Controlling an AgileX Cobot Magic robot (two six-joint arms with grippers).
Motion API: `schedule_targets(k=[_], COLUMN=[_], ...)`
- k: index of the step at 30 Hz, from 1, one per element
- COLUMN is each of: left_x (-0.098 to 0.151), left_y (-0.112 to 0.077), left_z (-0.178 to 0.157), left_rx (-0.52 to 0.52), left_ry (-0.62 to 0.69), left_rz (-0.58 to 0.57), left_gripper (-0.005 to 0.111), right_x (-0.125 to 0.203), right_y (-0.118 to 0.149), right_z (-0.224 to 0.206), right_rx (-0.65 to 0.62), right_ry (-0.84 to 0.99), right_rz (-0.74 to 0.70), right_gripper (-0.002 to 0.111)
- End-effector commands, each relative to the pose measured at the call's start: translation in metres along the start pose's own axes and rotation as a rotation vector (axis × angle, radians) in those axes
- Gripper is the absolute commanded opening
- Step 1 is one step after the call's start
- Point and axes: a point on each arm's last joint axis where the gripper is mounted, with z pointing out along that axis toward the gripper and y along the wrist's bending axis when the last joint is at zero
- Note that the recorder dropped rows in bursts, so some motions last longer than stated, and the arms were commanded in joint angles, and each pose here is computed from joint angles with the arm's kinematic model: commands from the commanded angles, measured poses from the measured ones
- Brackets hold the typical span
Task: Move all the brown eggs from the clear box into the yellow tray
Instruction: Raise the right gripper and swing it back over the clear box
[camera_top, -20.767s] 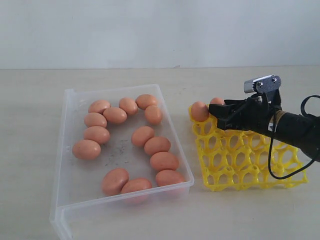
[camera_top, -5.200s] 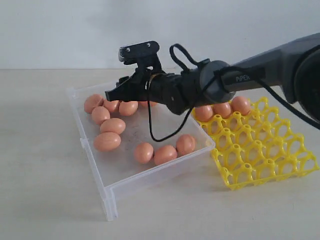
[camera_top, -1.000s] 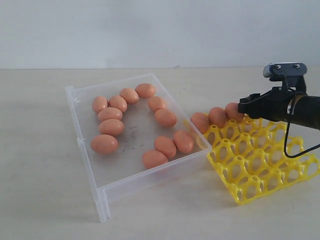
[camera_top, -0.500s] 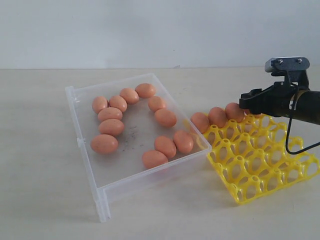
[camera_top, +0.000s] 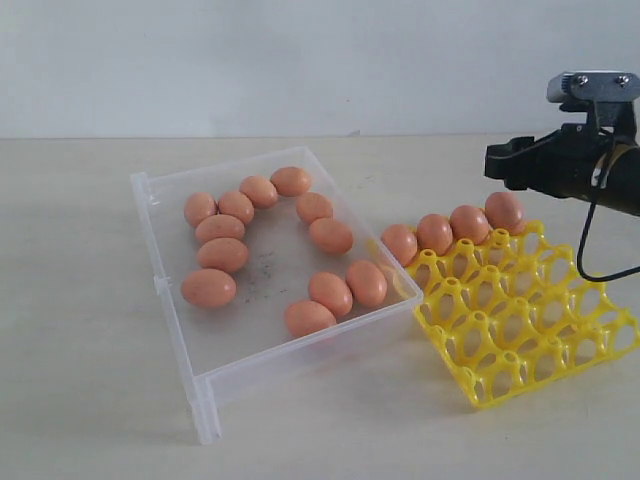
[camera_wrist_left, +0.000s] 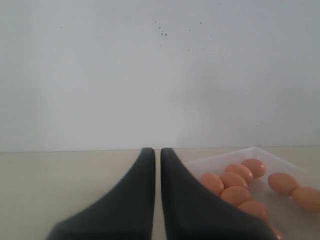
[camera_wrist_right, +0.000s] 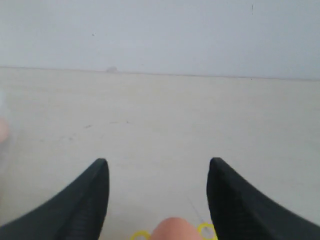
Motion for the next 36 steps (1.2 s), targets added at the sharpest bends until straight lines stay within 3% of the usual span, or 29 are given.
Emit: schedule_targets(k=[1, 3, 6, 8, 9, 15, 23, 30, 36], left_x=[-0.002, -0.002, -0.002, -0.002, -0.002, -0.002, -0.002, -0.002, -0.002], left_y=[0.000, 0.000, 0.000, 0.000, 0.000, 0.000, 0.000, 0.000, 0.000], left_z=[0.000, 0.000, 0.000, 0.000, 0.000, 0.000, 0.000, 0.000, 0.000], left_rx=[-0.002, -0.002, -0.002, -0.002, -0.002, -0.002, -0.002, -0.002, -0.002], left_ry=[-0.013, -0.013, -0.013, -0.013, -0.013, -0.013, -0.013, -0.013, -0.013], left_rz=[0.000, 0.000, 0.000, 0.000, 0.000, 0.000, 0.000, 0.000, 0.000], left_gripper=[0.004, 0.004, 0.004, 0.004, 0.004, 0.004, 0.004, 0.004, 0.004], right_x=[-0.007, -0.005, -0.005, -0.007, -0.009, -0.027, -0.010, 0.012, 0.031], right_y=[0.003, 0.003, 0.009, 0.017, 0.022, 0.069, 0.162, 0.238, 0.294], right_z=[-0.006, -0.006, -0.006, -0.007, -0.008, -0.025, -0.030, -0.032, -0.036], right_rx=[-0.011, -0.016, -0.073, -0.171, -0.226, -0.648, -0.896, -0.920, -0.844], right_ry=[-0.014, 0.007, 0.023, -0.005, -0.028, -0.294, -0.337, -0.257, -0.105], right_rz=[0.028, 0.050, 0.071, 0.043, 0.019, -0.070, -0.308, -0.535, -0.872], right_gripper=[0.052, 0.046, 0.024, 0.004, 0.000, 0.000, 0.000, 0.000, 0.000])
